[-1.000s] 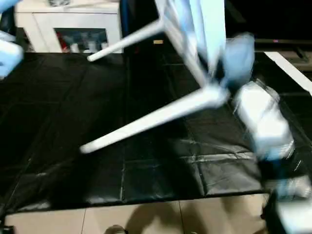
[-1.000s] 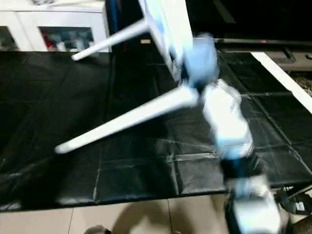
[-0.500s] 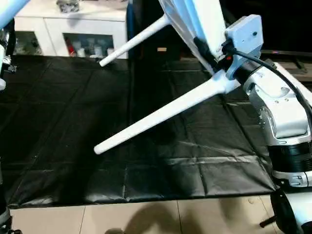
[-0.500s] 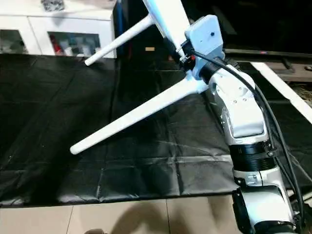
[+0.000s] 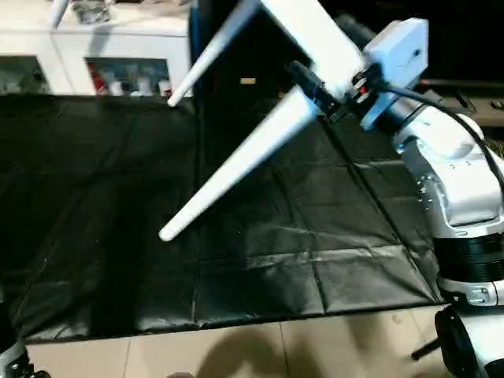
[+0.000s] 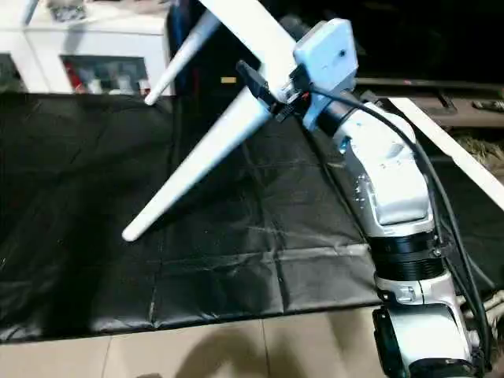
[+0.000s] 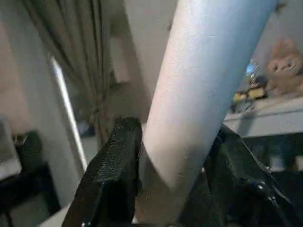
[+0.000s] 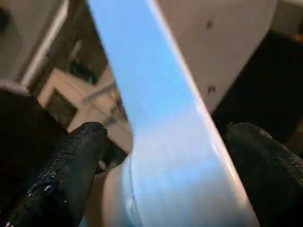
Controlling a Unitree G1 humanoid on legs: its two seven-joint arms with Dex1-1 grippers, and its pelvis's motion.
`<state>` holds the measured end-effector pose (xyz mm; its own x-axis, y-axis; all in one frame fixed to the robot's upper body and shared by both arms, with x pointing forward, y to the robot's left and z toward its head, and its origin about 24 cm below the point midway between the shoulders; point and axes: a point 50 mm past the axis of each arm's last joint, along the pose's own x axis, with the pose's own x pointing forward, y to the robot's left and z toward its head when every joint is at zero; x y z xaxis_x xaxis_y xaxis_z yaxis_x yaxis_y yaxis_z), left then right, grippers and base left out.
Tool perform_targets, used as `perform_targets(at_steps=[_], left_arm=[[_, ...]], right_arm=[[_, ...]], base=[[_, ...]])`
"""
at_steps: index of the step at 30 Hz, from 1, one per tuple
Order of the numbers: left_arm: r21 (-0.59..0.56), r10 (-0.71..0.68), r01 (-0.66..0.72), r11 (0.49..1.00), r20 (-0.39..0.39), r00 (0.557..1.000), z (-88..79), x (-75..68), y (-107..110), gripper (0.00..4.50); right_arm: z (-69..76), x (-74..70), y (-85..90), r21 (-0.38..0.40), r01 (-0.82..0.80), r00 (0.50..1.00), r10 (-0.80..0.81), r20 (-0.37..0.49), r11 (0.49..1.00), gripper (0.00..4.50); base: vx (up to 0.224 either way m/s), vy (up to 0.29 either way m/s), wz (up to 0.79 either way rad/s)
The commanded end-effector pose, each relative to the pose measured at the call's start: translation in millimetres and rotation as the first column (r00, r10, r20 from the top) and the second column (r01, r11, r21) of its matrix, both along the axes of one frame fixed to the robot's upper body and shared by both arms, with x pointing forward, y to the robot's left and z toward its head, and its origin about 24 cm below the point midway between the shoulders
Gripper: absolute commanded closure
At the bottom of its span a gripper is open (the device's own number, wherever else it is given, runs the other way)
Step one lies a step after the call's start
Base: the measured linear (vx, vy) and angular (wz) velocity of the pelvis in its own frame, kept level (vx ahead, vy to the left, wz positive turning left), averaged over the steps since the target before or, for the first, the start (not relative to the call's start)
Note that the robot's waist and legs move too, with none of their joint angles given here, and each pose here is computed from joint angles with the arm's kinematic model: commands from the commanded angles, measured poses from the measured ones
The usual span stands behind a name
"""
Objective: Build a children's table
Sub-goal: Flip table
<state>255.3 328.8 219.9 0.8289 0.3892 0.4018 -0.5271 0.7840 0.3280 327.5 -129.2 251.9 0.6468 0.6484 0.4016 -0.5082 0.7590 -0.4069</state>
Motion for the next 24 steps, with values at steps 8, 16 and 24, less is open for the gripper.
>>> perform_targets(at_steps=[8, 16, 24], left_arm=[[-0.017, -0.177, 0.177, 0.984, -0.031, 0.984, -9.2, 13.1, -19, 2.77], [-0.013, -0.186, 0.185, 0.983, -0.041, 0.982, -8.8, 14.1, -19, 2.82], [-0.009, -0.188, 0.187, 0.982, -0.043, 0.981, -7.9, 15.7, -19, 2.84]], right_arm=[[3.1, -25.8, 8.5, 0.299, -0.267, 0.957, 0.29, -0.031, 0.916, 0.0], [-44.3, -44.2, -3.5, 0.482, -0.335, 0.839, 0.489, -0.238, 0.809, 0.0], [-112.0, -48.9, -2.0, 0.294, -0.244, 0.749, 0.372, -0.549, 0.924, 0.0]], base=[[0.0, 0.0, 0.0], [0.0, 0.0, 0.0], [0.0, 0.0, 0.0]])
